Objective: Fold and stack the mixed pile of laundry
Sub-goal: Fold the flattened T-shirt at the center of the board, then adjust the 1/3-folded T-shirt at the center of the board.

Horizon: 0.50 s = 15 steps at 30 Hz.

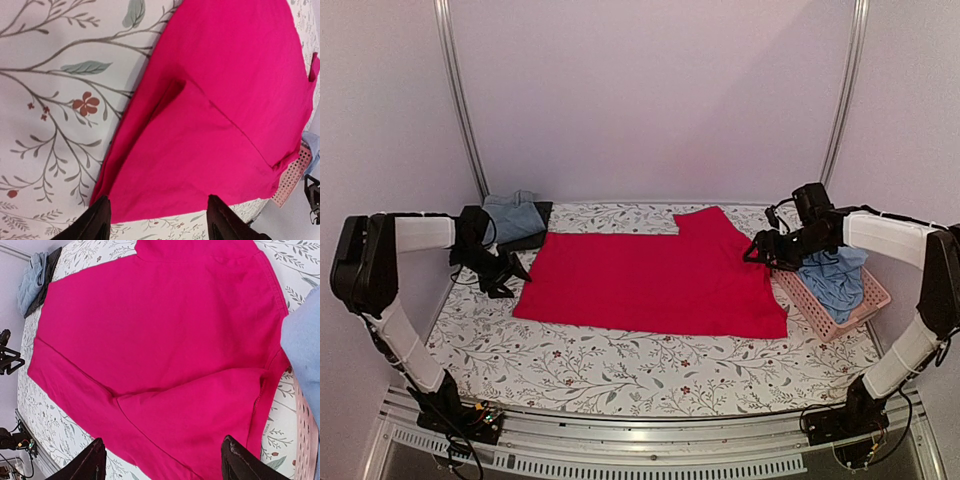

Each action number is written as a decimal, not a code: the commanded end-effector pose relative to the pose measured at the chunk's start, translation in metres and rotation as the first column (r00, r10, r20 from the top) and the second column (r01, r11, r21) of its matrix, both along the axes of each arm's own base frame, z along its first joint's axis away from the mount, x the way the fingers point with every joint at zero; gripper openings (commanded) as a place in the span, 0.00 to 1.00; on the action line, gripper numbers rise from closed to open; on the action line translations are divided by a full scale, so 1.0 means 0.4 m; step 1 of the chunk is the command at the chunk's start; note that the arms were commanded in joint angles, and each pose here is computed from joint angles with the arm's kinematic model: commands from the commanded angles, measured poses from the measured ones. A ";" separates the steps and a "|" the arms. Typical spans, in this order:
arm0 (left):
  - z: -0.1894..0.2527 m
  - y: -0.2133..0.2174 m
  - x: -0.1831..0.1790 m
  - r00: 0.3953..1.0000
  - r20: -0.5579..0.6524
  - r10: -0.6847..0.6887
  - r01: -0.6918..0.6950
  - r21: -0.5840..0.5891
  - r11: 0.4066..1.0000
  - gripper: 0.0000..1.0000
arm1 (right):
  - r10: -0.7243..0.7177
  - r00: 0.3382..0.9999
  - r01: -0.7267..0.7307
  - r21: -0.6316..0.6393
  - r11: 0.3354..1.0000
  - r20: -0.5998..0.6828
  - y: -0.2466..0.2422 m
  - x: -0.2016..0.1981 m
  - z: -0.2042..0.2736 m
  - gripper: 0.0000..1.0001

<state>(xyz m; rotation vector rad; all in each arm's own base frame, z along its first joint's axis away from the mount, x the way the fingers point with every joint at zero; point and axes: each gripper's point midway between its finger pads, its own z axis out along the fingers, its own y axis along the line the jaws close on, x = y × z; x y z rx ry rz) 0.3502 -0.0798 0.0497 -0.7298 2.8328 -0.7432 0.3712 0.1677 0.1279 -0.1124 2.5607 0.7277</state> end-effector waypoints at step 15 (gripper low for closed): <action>-0.160 0.020 -0.130 0.981 -0.189 0.048 -0.044 0.029 0.999 0.35 | 0.100 0.950 -0.085 0.061 0.995 -0.297 0.100 -0.207 -0.227 0.61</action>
